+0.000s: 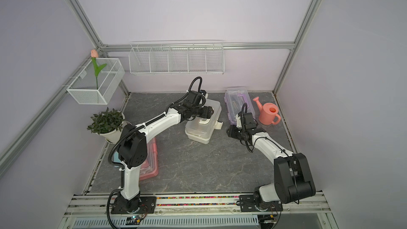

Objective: Close toolboxes
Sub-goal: Close the toolbox lid, then fasten the toolbox latch on the toolbox.

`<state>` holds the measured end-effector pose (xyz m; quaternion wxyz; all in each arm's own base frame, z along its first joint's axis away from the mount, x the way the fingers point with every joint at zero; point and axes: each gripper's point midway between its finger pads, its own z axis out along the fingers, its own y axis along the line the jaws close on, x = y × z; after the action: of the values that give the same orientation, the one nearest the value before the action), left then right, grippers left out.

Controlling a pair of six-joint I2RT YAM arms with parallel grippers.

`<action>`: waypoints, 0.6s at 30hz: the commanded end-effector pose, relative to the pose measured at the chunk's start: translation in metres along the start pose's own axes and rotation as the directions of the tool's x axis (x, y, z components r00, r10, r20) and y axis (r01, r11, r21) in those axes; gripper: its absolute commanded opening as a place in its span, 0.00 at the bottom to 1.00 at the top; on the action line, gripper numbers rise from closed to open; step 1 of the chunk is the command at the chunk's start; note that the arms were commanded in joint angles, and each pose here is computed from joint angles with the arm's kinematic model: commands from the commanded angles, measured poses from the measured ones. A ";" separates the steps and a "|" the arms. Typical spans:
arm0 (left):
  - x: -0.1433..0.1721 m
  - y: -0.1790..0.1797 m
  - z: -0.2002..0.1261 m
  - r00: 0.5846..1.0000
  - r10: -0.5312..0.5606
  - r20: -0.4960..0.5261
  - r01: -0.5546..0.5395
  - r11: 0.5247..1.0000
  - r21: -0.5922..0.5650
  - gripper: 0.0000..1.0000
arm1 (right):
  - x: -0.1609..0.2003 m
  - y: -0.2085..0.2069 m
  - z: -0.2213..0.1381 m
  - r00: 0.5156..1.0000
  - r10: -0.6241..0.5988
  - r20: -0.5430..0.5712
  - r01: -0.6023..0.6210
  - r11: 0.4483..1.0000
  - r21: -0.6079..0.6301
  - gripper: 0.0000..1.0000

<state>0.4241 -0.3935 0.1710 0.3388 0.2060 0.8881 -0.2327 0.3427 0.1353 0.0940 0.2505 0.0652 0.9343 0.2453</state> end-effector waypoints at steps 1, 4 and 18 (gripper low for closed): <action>0.022 0.010 0.015 0.996 0.012 -0.093 -0.015 0.999 -0.029 0.76 | 0.002 0.002 0.011 1.000 0.017 -0.007 -0.017 0.999 -0.046 0.39; 0.030 0.013 0.023 0.993 0.011 -0.119 -0.015 0.999 -0.036 0.75 | 0.004 0.001 0.020 1.000 0.020 -0.012 -0.021 0.998 -0.062 0.35; 0.082 0.026 0.031 0.971 0.007 -0.240 -0.018 0.999 -0.046 0.71 | -0.012 0.000 0.055 0.999 0.011 0.038 -0.007 0.993 -0.115 0.27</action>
<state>0.4314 -0.3974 0.1630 0.3479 0.2239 0.8821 -0.2254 0.3674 0.1496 0.0524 0.2478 0.0644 0.9269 0.2744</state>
